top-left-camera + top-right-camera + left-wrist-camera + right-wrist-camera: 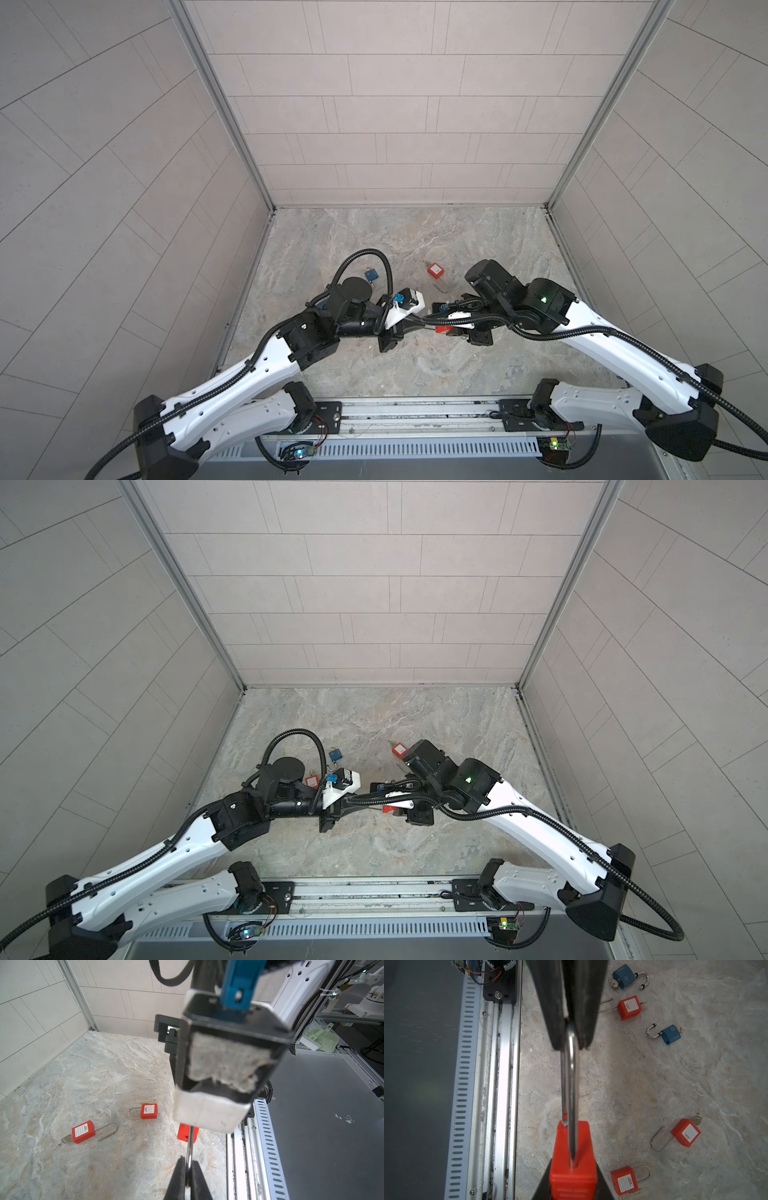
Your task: Lock with the key
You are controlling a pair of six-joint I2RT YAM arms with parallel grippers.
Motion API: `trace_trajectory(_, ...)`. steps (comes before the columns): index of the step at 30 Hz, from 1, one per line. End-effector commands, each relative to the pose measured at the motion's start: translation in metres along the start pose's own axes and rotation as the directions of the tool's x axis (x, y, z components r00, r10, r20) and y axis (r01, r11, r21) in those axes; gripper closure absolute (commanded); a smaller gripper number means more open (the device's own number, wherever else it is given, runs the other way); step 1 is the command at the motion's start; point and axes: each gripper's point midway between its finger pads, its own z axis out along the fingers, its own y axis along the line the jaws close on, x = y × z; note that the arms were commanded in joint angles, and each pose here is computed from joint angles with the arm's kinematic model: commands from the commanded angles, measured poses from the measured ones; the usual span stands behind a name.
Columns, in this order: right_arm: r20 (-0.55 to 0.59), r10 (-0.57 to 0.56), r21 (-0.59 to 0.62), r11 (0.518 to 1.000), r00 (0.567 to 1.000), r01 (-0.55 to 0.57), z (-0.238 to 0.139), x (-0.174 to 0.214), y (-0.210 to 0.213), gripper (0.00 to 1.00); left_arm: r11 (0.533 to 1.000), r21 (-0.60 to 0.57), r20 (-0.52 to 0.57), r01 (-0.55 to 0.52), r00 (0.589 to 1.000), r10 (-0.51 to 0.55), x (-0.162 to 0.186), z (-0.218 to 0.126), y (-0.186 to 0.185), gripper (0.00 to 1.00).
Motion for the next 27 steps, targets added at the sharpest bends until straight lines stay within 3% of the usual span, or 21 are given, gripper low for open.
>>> trace_trajectory(1, 0.056, -0.012, -0.006, 1.0, 0.998, 0.012, -0.012, -0.017, 0.001, 0.84, 0.999, 0.028, 0.033, -0.031, 0.999, 0.03, -0.016, -0.002, -0.007, 0.97)
trace_trajectory(12, 0.154, -0.05, 0.003, 0.999, 0.987, 0.05, -0.022, -0.04, 0.004, 0.88, 0.998, 0.057, 0.039, 0.007, 0.999, -0.009, -0.011, 0.008, -0.013, 1.0)
trace_trajectory(18, 0.203, -0.023, -0.066, 0.997, 0.979, 0.037, -0.028, -0.049, 0.017, 0.88, 0.999, 0.007, 0.09, -0.041, 0.995, 0.04, -0.014, 0.002, -0.01, 1.0)
trace_trajectory(27, 0.178, -0.018, -0.08, 0.996, 0.984, 0.033, -0.029, -0.046, 0.018, 0.88, 0.991, -0.024, 0.101, -0.133, 0.986, 0.134, -0.01, -0.002, -0.017, 1.0)
